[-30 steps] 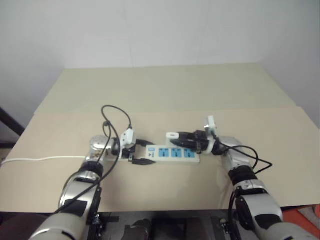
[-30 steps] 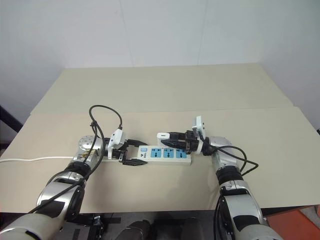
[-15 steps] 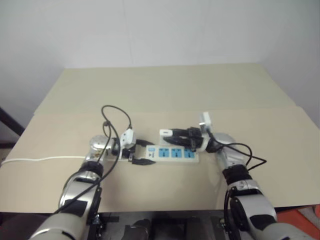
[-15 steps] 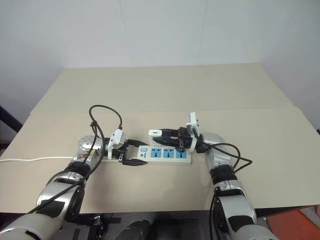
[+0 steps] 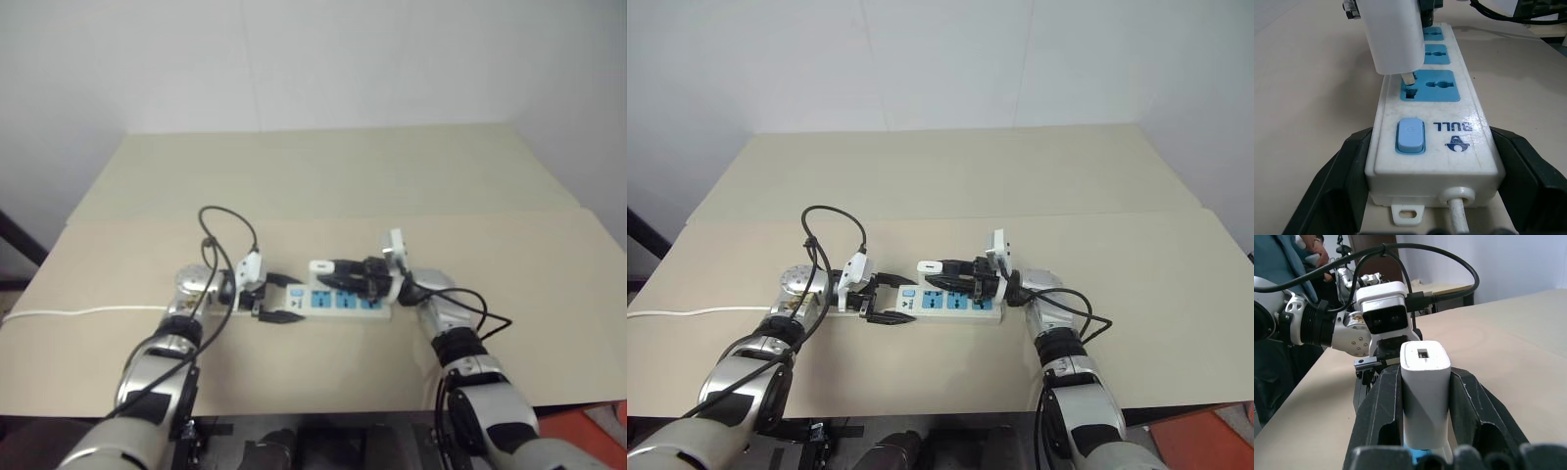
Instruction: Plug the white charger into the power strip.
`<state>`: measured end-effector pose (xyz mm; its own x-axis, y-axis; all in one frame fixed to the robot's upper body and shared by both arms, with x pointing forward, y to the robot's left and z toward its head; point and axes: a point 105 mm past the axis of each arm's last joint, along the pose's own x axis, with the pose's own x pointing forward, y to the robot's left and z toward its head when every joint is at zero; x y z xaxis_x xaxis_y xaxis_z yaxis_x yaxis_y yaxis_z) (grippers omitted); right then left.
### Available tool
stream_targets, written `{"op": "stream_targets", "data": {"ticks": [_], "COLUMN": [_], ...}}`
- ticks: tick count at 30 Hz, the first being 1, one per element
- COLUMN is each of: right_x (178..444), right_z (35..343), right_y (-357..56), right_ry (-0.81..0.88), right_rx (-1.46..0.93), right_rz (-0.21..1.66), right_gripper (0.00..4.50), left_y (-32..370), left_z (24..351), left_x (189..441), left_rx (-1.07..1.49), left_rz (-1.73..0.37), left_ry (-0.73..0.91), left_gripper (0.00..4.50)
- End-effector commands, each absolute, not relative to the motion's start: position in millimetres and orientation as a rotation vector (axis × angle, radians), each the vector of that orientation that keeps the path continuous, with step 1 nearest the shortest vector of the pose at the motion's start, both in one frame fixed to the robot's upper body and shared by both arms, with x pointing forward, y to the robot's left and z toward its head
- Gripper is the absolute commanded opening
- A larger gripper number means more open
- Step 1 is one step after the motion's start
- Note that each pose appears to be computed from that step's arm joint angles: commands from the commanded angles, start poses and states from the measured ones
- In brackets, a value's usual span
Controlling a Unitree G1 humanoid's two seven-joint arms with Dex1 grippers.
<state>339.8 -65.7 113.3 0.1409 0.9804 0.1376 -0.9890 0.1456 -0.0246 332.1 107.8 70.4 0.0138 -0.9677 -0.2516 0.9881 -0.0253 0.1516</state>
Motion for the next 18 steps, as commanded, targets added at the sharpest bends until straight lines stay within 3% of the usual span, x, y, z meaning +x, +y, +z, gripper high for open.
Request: {"op": "stream_targets", "data": {"ticks": [1,18], "right_x": [342.6,337.2], "right_z": [115.2,95.7], "right_y": [-67.6,-71.8], "right_ry": [-0.155,-0.082], "right_rx": [0.045,0.044], "right_rz": [1.408,1.412], "right_gripper": [1.1,1.1], "left_y": [111.3,113.6], "left_z": [61.3,61.6], "left_x": [326.8,327.0], "left_rx": [0.35,0.356], "left_rz": [-1.591,-1.588], "left_ry": [0.138,0.141], "left_gripper": [3.26,3.26]}}
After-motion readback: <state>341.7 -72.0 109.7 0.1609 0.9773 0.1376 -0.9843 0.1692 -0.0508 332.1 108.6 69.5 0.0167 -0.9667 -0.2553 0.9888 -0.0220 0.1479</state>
